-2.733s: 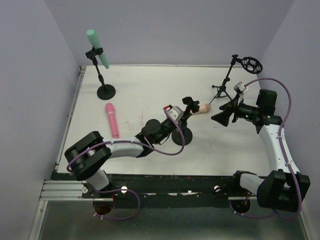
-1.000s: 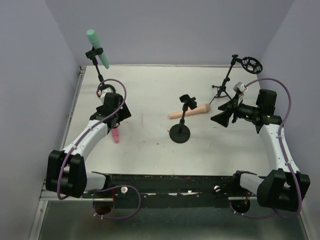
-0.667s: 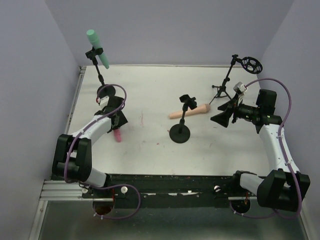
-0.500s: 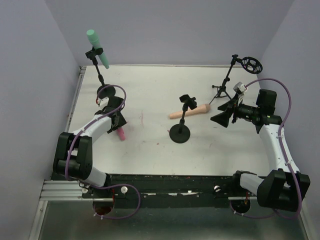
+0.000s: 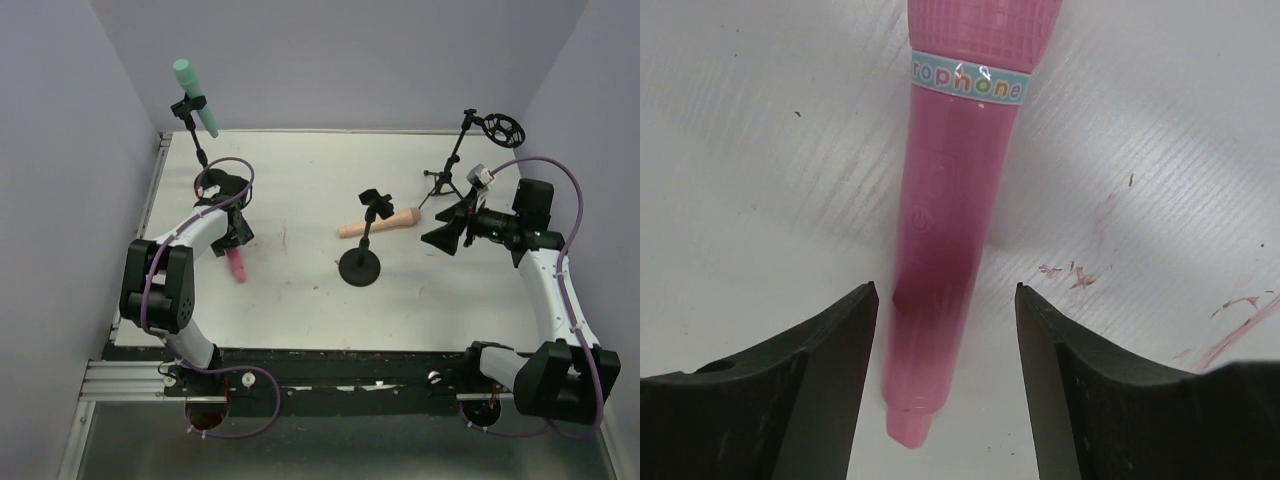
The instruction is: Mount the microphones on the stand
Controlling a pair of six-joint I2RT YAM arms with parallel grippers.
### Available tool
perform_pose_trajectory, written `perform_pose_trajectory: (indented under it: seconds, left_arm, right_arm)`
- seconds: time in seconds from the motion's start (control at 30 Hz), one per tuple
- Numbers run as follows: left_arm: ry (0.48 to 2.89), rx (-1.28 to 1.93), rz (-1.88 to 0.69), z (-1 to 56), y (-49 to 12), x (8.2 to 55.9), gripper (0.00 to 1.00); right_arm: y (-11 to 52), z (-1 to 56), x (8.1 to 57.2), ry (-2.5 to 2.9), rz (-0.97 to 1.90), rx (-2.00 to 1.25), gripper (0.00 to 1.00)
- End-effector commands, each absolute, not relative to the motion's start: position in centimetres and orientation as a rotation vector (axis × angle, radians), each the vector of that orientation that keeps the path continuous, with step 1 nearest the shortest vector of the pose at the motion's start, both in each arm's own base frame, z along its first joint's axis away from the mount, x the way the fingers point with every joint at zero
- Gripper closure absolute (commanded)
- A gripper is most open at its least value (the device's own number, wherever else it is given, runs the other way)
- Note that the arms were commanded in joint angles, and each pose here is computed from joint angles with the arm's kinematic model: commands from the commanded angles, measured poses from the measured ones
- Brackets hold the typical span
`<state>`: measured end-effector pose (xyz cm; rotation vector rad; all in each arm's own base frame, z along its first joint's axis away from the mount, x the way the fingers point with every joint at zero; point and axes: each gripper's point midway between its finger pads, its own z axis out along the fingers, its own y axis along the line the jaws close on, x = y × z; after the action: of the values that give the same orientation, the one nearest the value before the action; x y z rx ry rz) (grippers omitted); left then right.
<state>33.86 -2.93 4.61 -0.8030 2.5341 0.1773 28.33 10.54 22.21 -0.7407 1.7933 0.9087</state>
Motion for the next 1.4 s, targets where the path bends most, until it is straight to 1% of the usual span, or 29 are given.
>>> perform_pose_trajectory:
  seconds: [0.0,0.07,0.13,0.17,0.23,0.27,0.3,0.4,0.5,0.63,0.7,0.8,0.9,1.0,1.07,1.1,1.13,1.17,1.23,1.27,1.37]
  left_arm:
    - [2.620,-0.792,0.209,4.1,-2.9,32.1,0.35]
    - [2.634,-0.777,0.191,4.1,-3.1,32.1,0.35]
    - [2.646,-0.757,0.171,4.1,-3.4,32.2,0.39]
    - [2.653,-0.742,0.149,4.0,-3.7,32.2,0.51]
    - [2.659,-0.729,0.121,3.9,-4.0,32.1,0.59]
    - [2.660,-0.713,0.096,3.9,-4.2,32.1,0.65]
    - [2.664,-0.708,0.089,3.9,-4.3,32.0,0.66]
    - [2.685,-0.651,0.010,3.6,-5.3,31.6,0.71]
    - [2.702,-0.579,-0.101,3.5,-6.9,30.9,0.72]
    - [2.738,-0.441,-0.182,3.8,-10.2,29.3,0.72]
    - [2.758,-0.357,-0.247,3.9,-12.5,28.3,0.72]
    - [2.783,-0.245,-0.274,3.9,-15.3,26.8,0.70]
    - [2.799,-0.201,-0.264,3.4,-16.0,26.1,0.67]
    - [2.802,-0.170,-0.261,2.8,-15.9,26.1,0.60]
    - [2.796,-0.146,-0.264,2.6,-15.9,26.2,0.51]
    - [2.792,-0.134,-0.270,2.5,-16.0,26.3,0.45]
    - [2.786,-0.127,-0.272,2.5,-16.0,26.5,0.43]
    - [2.789,-0.115,-0.270,2.3,-16.1,26.5,0.39]
    - [2.807,-0.098,-0.295,2.0,-16.5,26.3,0.37]
    - [2.810,-0.093,-0.292,1.9,-16.5,26.3,0.34]
    - [2.825,-0.089,-0.260,1.5,-16.3,26.2,0.35]
  right_arm:
    - [11.0,23.1,27.6,1.763,0.931,-0.767,0.06]
    - [11.0,23.2,27.5,1.760,0.932,-0.768,0.06]
    - [11.0,23.3,27.5,1.756,0.929,-0.774,0.06]
    - [11.0,23.4,27.4,1.756,0.933,-0.776,0.06]
    - [11.1,23.5,27.4,1.750,0.928,-0.783,0.06]
    - [11.1,23.5,27.3,1.750,0.928,-0.784,0.06]
    - [11.1,23.6,27.3,1.749,0.927,-0.784,0.06]
    - [11.1,23.7,27.3,1.749,0.926,-0.786,0.06]
    - [11.1,23.8,27.2,1.744,0.928,-0.790,0.06]
    - [11.1,23.8,27.2,1.746,0.925,-0.789,0.06]
    - [11.1,23.7,27.2,1.746,0.923,-0.789,0.06]
    - [11.0,23.7,27.2,1.748,0.920,-0.788,0.06]
    - [11.1,23.7,27.2,1.748,0.922,-0.788,0.06]
    - [11.1,23.7,27.2,1.747,0.924,-0.789,0.06]
    - [11.0,23.7,27.2,1.749,0.924,-0.787,0.06]
    - [11.1,23.7,27.2,1.746,0.923,-0.790,0.06]
    - [11.0,23.7,27.2,1.747,0.923,-0.787,0.06]
    - [11.0,23.8,27.2,1.745,0.921,-0.789,0.06]
    - [11.1,23.7,27.2,1.747,0.924,-0.789,0.06]
    - [11.1,23.7,27.2,1.746,0.923,-0.789,0.06]
    - [11.0,23.6,27.2,1.749,0.924,-0.787,0.06]
